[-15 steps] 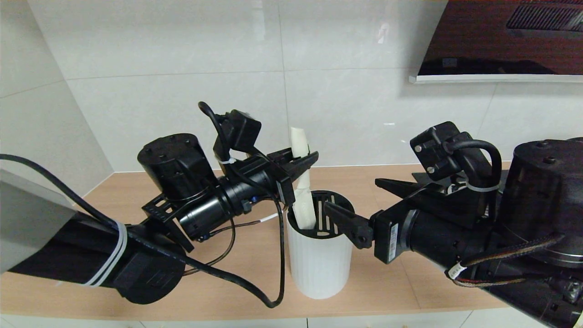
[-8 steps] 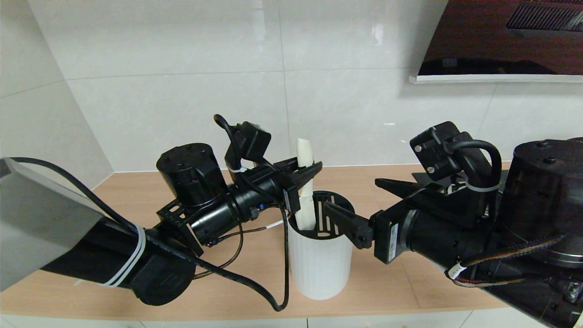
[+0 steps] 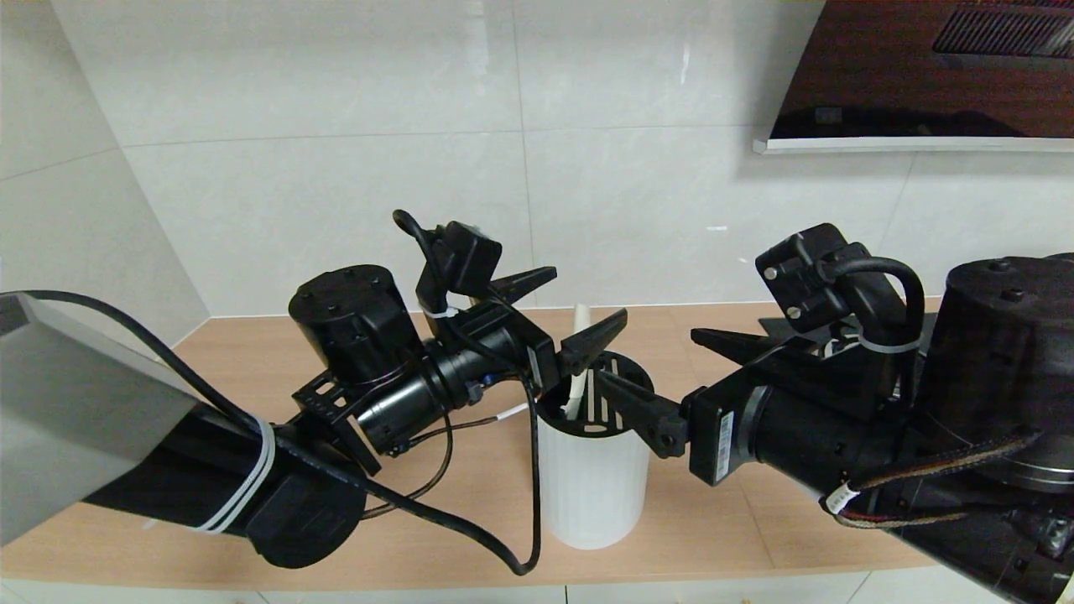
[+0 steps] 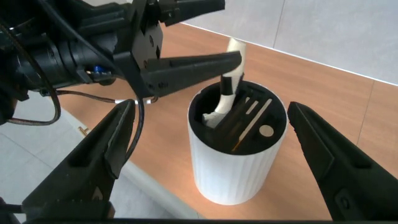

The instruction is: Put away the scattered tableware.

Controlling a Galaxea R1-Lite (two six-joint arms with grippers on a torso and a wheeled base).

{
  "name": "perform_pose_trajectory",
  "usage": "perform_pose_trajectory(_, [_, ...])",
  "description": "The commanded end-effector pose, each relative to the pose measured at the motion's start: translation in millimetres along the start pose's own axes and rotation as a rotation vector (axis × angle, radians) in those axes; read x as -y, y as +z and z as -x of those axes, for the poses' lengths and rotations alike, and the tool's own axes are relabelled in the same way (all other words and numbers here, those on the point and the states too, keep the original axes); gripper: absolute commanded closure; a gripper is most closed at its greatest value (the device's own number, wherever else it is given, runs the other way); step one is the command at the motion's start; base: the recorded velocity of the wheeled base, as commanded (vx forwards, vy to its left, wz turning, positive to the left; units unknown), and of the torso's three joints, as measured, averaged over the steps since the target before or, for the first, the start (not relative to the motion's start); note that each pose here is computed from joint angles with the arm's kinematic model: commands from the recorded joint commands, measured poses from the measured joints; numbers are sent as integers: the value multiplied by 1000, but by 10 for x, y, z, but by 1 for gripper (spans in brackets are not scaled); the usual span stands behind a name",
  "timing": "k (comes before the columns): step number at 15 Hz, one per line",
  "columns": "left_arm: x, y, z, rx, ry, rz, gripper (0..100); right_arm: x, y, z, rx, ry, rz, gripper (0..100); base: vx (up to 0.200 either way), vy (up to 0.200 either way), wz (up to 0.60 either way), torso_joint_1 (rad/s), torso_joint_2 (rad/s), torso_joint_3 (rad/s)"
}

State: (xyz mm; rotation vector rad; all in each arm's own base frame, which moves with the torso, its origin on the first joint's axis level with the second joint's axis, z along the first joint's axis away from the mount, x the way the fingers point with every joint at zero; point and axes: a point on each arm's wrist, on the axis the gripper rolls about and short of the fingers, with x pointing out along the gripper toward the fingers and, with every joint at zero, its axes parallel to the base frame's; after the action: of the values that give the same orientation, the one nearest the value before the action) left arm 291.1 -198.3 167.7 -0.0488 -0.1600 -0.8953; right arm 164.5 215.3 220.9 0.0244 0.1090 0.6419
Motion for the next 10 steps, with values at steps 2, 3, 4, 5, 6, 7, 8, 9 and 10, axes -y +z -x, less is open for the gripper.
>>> perform_pose_trajectory(2, [1, 11, 1, 3, 1, 0, 0, -2, 0, -1, 0, 1, 0, 0, 0, 0, 0, 0, 0, 0])
perform_pose_trajectory(3, [4, 49, 7, 18, 2, -2, 0, -2, 0, -1, 0, 1, 0, 0, 0, 0, 0, 0, 0, 0])
perform_pose_trajectory(4, [10, 118, 24, 53, 8, -8, 0, 1, 11, 10, 5, 0, -2, 0, 0, 0, 0, 0, 0, 0])
perform_pose_trajectory(5, [16, 214, 53, 107, 31, -15, 0, 51, 53, 36, 21, -27, -8, 0, 0, 0, 0, 0, 0, 0])
perform_pose_trajectory(6, [25, 372, 94, 192, 68, -33, 0, 126, 114, 81, 45, -54, -13, 0, 0, 0, 0, 0, 0, 0])
perform_pose_trajectory(7, [25, 551, 162, 278, 118, -52, 0, 211, 217, 176, 85, -78, -20, 0, 0, 0, 0, 0, 0, 0])
perform_pose_trajectory(8, [8, 679, 231, 329, 158, -63, 0, 294, 310, 268, 123, -103, -31, 0, 0, 0, 0, 0, 0, 0])
perform_pose_trajectory(9, [-20, 783, 306, 362, 196, -78, 0, 385, 413, 382, 170, -130, -43, 0, 0, 0, 0, 0, 0, 0])
perform_pose_trajectory(10, [-61, 902, 440, 397, 246, -94, 0, 534, 512, 520, 219, -185, -53, 0, 0, 0, 0, 0, 0, 0])
